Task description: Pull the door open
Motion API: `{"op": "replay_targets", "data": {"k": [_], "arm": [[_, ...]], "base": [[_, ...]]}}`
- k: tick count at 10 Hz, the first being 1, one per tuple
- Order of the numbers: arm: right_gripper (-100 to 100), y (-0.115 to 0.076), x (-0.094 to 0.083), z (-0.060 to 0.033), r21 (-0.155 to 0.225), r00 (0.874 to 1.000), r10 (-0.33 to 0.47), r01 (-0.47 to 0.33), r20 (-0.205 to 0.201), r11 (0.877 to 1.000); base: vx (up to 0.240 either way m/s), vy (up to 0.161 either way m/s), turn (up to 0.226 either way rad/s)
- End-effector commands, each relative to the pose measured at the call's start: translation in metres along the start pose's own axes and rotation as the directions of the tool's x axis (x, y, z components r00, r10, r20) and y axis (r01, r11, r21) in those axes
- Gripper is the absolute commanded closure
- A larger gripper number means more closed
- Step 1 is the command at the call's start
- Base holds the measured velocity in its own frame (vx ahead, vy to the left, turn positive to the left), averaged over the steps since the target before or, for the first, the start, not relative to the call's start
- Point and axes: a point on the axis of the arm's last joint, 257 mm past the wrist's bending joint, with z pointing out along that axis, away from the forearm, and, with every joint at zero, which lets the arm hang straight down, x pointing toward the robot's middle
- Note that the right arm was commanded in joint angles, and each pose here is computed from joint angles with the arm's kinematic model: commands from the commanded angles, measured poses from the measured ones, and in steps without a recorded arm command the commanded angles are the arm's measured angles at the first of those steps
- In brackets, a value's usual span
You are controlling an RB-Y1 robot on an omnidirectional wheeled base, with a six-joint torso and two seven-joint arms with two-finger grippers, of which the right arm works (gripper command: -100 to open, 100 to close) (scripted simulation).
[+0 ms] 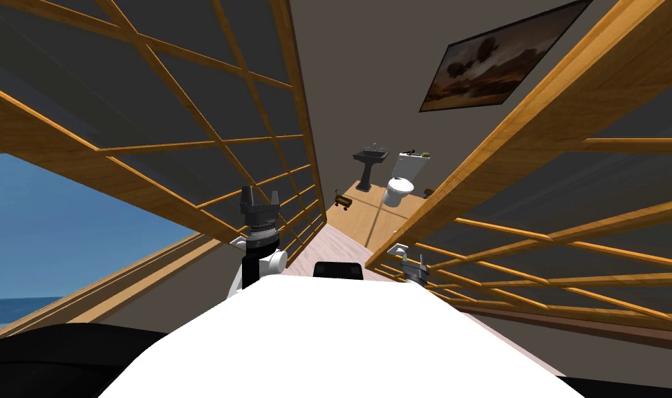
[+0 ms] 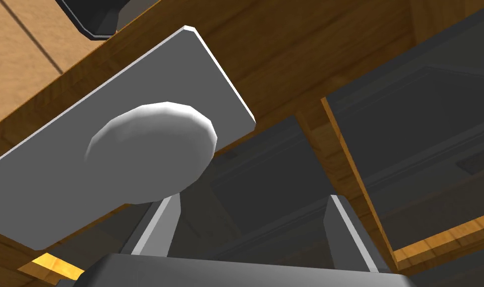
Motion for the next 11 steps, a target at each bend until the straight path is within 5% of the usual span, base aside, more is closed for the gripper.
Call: {"op": "replay_targets", "data": {"k": [1, 8, 11], "arm": [[-100, -0.0145, 0.0110, -0.0023, 0.024, 0.998, 0.061, -0.061, -0.010, 0.998], [-100, -0.0170, 0.0143, -0.0037, 0.030, 0.987, 0.161, -0.161, -0.008, 0.987], [-100, -0.0190, 0.0168, -0.0050, 0.034, 0.970, 0.242, -0.242, -0.005, 0.970]], "base": [[-0.072, 0.005, 0.049], [-0.033, 0.001, 0.020], [-0.032, -0.003, 0.022]]}}
